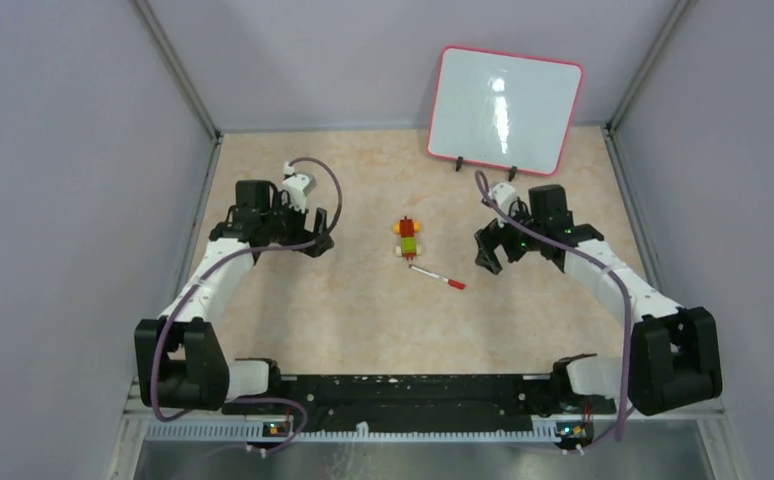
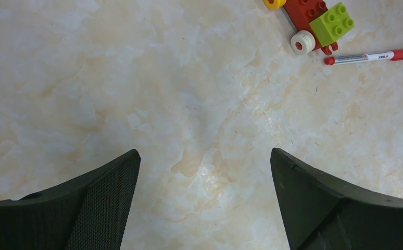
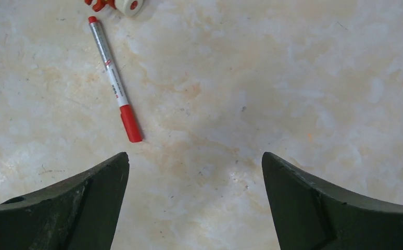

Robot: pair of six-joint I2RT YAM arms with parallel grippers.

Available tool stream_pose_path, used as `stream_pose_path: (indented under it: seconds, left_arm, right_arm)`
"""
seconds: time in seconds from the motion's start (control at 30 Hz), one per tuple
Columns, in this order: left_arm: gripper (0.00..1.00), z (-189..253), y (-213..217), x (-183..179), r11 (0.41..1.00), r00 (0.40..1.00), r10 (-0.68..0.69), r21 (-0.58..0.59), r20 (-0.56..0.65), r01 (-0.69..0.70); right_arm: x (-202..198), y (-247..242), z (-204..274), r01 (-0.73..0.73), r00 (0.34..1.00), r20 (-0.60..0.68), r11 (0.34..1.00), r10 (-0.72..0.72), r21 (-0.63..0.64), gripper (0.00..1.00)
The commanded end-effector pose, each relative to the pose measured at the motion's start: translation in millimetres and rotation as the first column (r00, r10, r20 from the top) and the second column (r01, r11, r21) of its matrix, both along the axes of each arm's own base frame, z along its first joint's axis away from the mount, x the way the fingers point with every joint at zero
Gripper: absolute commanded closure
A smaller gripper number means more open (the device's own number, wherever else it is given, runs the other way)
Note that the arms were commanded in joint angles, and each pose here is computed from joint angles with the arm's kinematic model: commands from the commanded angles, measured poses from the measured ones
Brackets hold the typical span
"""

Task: Write a sentence on the whiteboard
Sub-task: Pick up the whiteboard marker from the center of the board.

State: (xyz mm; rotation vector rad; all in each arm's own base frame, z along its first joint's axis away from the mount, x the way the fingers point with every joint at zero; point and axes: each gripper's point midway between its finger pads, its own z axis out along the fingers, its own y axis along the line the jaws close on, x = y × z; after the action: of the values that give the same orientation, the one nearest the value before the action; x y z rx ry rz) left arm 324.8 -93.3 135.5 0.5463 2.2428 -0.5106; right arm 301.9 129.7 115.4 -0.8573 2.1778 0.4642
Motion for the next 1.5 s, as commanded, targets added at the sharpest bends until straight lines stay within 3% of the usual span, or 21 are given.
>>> stream_pose_path:
  seconds: [0.0, 0.13, 0.27, 0.57, 0.83, 1.1, 1.23, 1.47]
  left_arm:
    - [0.01, 30, -4, 7, 0.999, 0.995, 0.011, -0.042, 0.102, -0.007]
    - [0.01, 39, -8, 7, 0.998, 0.994, 0.008, -0.068, 0.111, -0.001]
    - [0.01, 43, -7, 7, 0.997, 0.994, 0.025, -0.075, 0.107, -0.017]
    - [0.01, 49, -4, 7, 0.996, 0.992, 0.051, -0.074, 0.118, -0.042]
    - [0.01, 52, -3, 8, 0.996, 0.991, 0.058, -0.069, 0.121, -0.050]
    - [0.01, 48, -3, 12, 0.996, 0.992, 0.062, -0.069, 0.108, -0.055]
    - [0.01, 48, -3, 17, 0.995, 0.992, 0.069, -0.074, 0.103, -0.061]
    - [0.01, 50, -17, 43, 0.995, 0.992, 0.065, -0.078, 0.104, -0.057]
  right_arm:
    - [-8, 21, -9, -0.116, 0.992, 0.037, 0.989, 0.120, -0.094, 0.06]
    - [-14, 39, -25, -0.193, 0.977, 0.048, 0.953, 0.210, -0.233, 0.10]
    - [-18, 64, -36, -0.262, 0.957, 0.036, 0.912, 0.287, -0.317, 0.22]
    - [-12, 118, -51, -0.327, 0.936, 0.014, 0.886, 0.351, -0.328, 0.36]
    - [-8, 127, -73, -0.339, 0.938, -0.054, 0.876, 0.342, -0.342, 0.47]
    - [-22, 89, -95, -0.311, 0.949, -0.094, 0.840, 0.302, -0.444, 0.65]
    - [-32, 52, -110, -0.283, 0.959, -0.152, 0.838, 0.240, -0.466, 0.86]
    - [-31, -29, -108, -0.166, 0.979, -0.188, 0.855, 0.082, -0.491, 0.90]
